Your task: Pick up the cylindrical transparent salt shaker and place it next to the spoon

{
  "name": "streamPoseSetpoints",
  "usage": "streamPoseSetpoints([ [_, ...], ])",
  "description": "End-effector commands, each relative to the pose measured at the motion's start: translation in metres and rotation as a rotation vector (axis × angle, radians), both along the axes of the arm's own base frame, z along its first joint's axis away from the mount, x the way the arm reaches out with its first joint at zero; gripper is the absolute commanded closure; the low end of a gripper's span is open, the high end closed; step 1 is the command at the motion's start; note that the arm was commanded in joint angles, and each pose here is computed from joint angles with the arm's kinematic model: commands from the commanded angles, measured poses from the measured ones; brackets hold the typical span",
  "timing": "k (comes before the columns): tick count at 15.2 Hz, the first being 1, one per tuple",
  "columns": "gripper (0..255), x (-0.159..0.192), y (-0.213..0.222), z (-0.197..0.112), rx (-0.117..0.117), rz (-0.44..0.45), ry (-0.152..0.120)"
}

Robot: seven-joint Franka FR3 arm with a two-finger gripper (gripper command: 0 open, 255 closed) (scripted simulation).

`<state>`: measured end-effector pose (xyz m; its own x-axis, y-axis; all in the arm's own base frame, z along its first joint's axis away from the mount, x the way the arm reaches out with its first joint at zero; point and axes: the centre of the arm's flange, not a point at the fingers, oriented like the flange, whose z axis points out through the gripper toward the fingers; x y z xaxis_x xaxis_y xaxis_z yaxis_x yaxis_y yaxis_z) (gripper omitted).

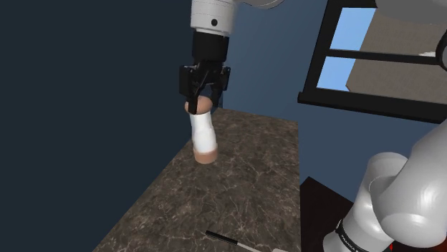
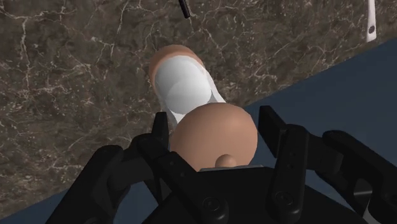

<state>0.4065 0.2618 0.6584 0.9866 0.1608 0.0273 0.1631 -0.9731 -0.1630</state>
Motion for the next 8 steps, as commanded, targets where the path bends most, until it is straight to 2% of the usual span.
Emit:
streamPoseSetpoints([
  [1, 255, -0.014, 0.027, -0.002, 0.000, -0.002, 0.000],
  [8, 255, -0.050, 0.112, -0.001, 0.000, -0.002, 0.000],
])
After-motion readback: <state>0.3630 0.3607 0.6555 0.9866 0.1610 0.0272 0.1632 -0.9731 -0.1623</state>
